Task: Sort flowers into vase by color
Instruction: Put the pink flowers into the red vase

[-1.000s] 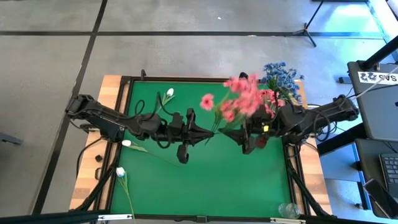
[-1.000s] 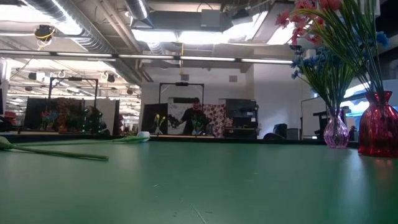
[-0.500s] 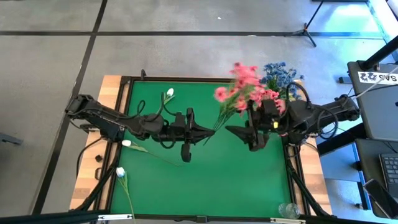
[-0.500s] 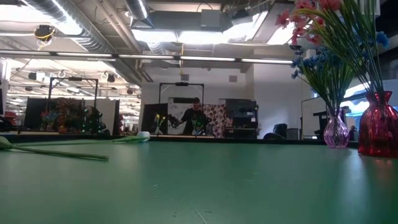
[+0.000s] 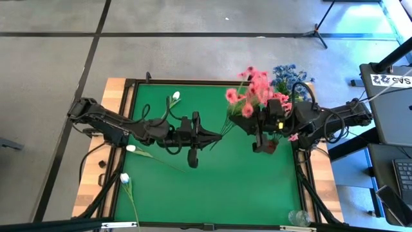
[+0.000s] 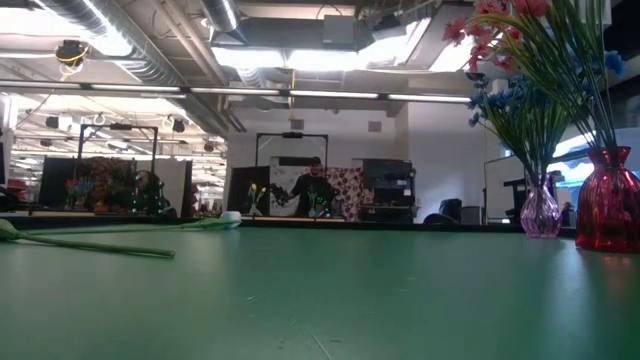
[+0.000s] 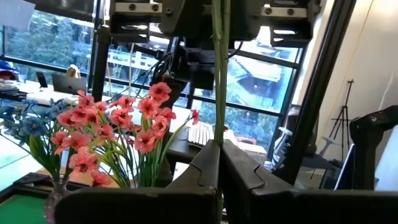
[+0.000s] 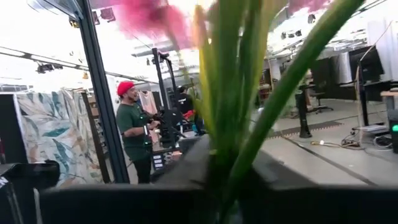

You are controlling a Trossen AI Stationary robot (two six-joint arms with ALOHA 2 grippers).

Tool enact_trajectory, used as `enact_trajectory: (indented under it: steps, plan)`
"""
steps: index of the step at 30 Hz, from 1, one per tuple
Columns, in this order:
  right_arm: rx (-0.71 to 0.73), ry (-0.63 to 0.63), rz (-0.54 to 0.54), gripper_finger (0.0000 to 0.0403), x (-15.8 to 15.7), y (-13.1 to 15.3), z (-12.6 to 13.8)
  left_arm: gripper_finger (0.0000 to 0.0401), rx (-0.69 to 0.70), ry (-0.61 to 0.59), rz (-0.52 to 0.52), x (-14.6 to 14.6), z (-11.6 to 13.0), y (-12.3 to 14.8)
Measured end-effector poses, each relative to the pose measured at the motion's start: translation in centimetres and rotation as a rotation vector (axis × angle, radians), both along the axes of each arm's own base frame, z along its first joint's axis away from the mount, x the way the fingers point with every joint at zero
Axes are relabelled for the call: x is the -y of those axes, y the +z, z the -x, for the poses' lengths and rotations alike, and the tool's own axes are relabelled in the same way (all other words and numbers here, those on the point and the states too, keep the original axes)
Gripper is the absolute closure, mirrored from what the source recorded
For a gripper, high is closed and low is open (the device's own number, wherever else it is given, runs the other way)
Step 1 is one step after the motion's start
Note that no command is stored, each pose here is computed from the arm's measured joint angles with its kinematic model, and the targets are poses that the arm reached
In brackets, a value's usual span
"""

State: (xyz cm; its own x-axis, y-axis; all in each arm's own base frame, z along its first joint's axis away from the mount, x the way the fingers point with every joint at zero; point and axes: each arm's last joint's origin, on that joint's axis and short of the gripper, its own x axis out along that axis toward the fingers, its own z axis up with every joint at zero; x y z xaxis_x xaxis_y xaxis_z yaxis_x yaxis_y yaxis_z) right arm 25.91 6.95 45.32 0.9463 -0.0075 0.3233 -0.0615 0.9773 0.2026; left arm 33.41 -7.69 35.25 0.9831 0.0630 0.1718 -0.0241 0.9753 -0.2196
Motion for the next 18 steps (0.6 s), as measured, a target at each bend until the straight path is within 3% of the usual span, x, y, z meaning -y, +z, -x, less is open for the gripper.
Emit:
enact_trajectory:
  steps: [2,7,12,18]
  plan:
    - [-0.001,-0.011,0.031,0.0387,0.0,0.0,0.0,0.0393,-0.003,0.001,-0.005,0.0,0.0,0.0]
    - [0.000,-0.007,0.054,0.0386,0.1,0.3,0.7,0.0348,-0.033,-0.014,0.011,-0.2,0.8,0.5]
    - [-0.011,0.020,0.112,0.0391,0.9,1.5,3.7,0.0293,-0.092,-0.038,0.056,-0.2,3.4,2.1]
    - [-0.008,0.352,0.281,0.0396,1.0,2.2,8.0,0.0248,-0.125,-0.090,0.130,0.2,6.9,3.8]
